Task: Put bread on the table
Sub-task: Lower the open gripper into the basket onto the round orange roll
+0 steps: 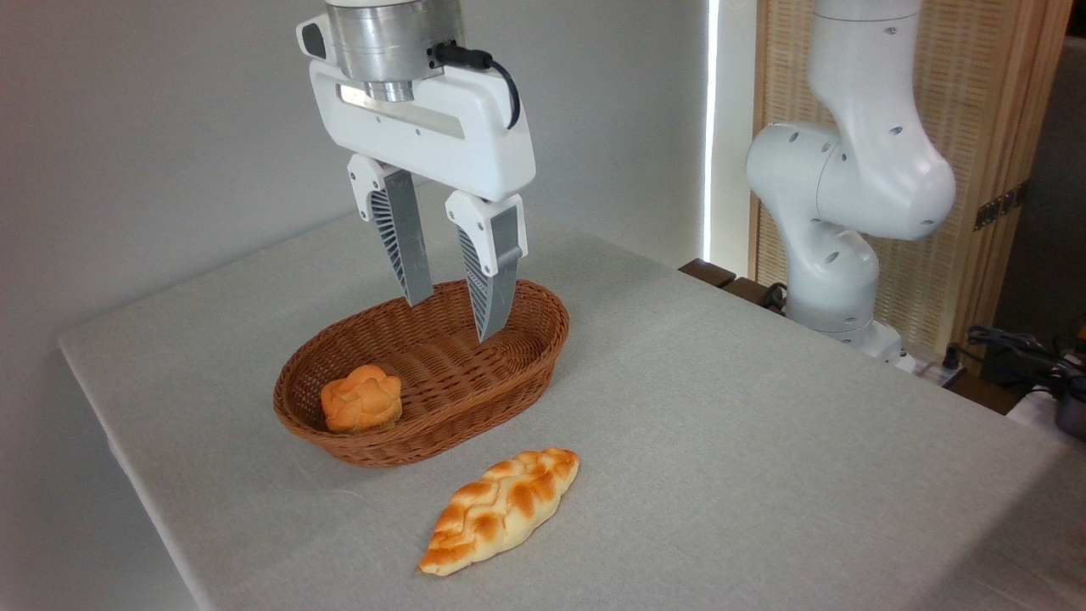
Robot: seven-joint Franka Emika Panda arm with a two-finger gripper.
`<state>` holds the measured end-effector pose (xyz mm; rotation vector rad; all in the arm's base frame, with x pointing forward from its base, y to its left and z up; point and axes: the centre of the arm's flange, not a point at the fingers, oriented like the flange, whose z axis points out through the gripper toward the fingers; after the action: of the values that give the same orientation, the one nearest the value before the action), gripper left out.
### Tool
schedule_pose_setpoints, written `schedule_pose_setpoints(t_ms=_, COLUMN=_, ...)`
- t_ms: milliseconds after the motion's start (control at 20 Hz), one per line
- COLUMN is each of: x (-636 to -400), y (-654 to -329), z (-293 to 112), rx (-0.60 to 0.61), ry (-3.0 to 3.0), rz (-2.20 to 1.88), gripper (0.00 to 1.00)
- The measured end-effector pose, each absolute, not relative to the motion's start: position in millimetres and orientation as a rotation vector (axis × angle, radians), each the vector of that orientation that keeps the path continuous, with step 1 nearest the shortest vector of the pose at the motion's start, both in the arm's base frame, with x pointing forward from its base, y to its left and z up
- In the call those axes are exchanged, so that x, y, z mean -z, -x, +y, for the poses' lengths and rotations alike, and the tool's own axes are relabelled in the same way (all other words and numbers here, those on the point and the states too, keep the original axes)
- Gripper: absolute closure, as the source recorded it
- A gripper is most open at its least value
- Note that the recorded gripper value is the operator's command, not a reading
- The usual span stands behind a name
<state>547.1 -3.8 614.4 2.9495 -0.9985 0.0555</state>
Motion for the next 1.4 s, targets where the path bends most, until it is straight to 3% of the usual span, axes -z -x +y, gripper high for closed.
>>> schedule_pose_setpoints(t_ms=650, x=-616.9, y=-547.3, z=-4.0, rx=-0.069, ry=-2.941, rz=-0.992, gripper=0.0)
schedule_pose_setpoints(t_ms=900, x=-615.8, y=-550.5, z=-32.1, rx=-0.121, ry=-2.879, rz=-1.031, gripper=0.0)
schedule_pose_setpoints(t_ms=1100, x=-588.9, y=-561.7, z=-85.1, rx=-0.151, ry=-2.831, rz=-1.153, gripper=0.0)
schedule_pose_setpoints(t_ms=1400, x=-515.3, y=-581.1, z=-155.5, rx=-0.197, ry=-2.75, rz=-1.288, gripper=0.0)
